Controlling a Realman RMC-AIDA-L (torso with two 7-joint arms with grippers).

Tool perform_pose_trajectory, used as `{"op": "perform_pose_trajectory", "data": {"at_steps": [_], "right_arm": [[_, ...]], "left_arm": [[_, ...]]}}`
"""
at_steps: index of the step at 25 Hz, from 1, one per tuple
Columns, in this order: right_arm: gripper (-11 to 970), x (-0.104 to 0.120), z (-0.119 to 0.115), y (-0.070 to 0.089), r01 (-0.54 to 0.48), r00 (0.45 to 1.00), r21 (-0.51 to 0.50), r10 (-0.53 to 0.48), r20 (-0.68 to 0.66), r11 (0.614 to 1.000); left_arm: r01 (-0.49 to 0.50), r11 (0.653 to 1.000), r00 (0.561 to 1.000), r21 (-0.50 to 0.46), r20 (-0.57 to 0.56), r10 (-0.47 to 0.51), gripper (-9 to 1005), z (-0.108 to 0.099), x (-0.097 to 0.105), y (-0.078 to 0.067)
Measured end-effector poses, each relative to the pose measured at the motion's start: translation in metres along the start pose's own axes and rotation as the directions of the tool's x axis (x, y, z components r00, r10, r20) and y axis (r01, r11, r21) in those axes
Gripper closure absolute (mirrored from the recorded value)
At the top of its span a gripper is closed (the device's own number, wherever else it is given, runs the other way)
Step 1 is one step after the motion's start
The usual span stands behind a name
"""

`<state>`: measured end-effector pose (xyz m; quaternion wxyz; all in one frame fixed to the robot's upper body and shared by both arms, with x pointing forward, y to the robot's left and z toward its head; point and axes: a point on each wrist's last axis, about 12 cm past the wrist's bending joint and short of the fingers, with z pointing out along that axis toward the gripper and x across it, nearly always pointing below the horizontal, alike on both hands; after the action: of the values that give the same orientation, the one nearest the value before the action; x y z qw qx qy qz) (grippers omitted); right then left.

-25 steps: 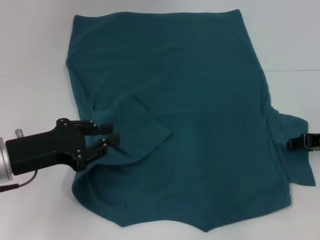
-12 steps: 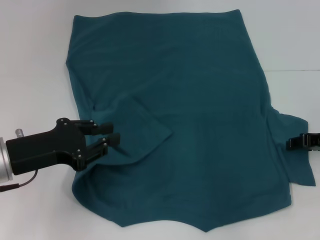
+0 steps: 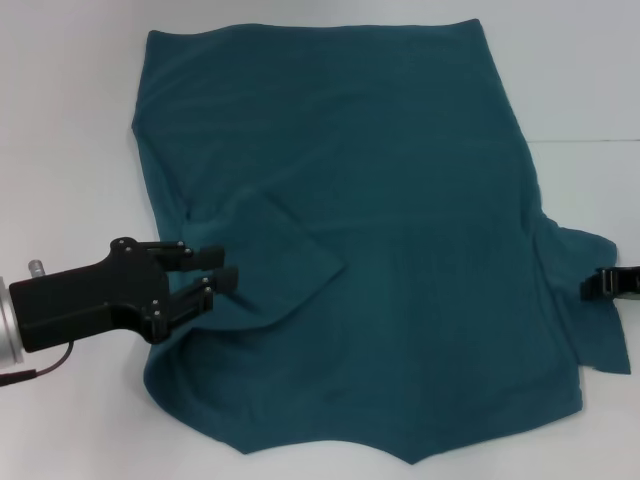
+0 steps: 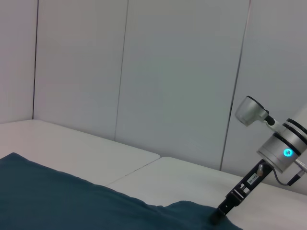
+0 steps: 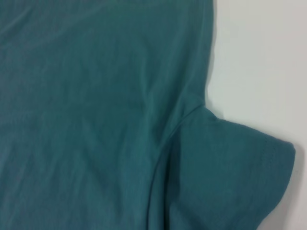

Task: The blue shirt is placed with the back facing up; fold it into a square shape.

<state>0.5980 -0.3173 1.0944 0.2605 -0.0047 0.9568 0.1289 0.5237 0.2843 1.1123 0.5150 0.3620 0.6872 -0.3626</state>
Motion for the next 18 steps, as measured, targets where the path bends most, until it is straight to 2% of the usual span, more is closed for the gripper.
{"op": "perform_pose_trajectory", "data": {"at_steps": [9, 14, 18], "right_arm": [[792, -0.005, 0.0, 0.007, 0.035, 0.999, -0.017, -0.035, 0.018, 0.999], [944, -0.01, -0.004, 0.008, 0.034, 0.998, -0.03, -0.033, 0.048, 0.999], [938, -0.017, -0.01, 0.009, 0.042, 0.996, -0.029, -0.039, 0.076, 0.999]], "left_arm": [[-0.001, 1.0, 1.0, -0.01, 0.0, 0.001, 714, -0.004, 0.004, -0.001], [0.003, 1.0, 1.0, -0.012, 0.0, -0.003, 715, -0.004, 0.005, -0.002], [0.004, 1.0, 1.0, -0.014, 0.002, -0.004, 715, -0.005, 0.005, -0.002]]}}
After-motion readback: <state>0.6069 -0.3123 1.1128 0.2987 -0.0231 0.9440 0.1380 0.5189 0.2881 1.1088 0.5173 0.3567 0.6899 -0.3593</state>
